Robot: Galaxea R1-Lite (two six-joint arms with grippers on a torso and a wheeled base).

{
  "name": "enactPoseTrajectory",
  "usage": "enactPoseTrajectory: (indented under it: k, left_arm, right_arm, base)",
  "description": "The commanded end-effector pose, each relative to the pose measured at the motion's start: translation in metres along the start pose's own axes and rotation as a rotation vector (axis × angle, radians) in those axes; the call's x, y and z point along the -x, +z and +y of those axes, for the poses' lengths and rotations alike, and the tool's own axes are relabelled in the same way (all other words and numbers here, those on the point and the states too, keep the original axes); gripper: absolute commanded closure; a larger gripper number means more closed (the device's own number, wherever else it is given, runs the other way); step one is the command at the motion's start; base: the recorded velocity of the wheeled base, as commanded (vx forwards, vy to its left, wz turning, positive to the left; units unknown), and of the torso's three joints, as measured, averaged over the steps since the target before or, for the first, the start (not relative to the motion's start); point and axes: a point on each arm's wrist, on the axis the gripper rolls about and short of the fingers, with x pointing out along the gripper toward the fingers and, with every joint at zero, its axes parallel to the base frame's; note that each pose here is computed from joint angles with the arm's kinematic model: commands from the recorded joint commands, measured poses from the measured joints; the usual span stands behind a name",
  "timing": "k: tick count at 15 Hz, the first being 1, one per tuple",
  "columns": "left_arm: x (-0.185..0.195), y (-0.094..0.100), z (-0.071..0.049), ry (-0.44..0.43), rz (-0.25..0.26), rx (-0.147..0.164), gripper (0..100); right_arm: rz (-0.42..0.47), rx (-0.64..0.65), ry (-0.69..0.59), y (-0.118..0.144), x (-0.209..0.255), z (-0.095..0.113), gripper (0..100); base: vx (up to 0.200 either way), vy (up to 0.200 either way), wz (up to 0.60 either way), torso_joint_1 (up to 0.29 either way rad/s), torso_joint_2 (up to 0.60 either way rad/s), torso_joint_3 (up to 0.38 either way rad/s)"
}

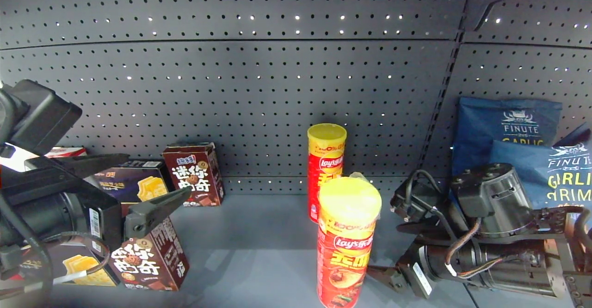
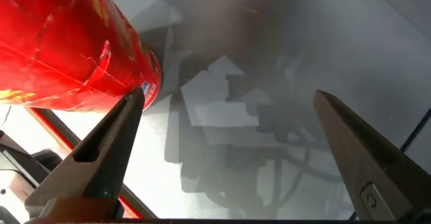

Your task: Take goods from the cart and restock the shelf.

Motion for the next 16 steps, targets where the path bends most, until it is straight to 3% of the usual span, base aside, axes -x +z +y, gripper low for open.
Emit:
enactPoseTrajectory:
  k: [1, 16]
  left_arm:
    - [-0.001, 0.000, 0.000, 0.000, 0.004, -0.001, 0]
    - [-0.003, 0.001, 0.000, 0.001, -0.008, 0.001, 0]
  right_arm:
    - [0.001, -0.001, -0.001, -0.001, 0.000, 0.000, 0]
    - [0.004, 0.021, 0.026, 0.002, -0.004, 0.009, 0]
  base:
    - [0.000, 0.000, 0.00, 0.000, 0.00, 0.000]
    - [0.000, 0.000, 0.00, 0.000, 0.00, 0.000]
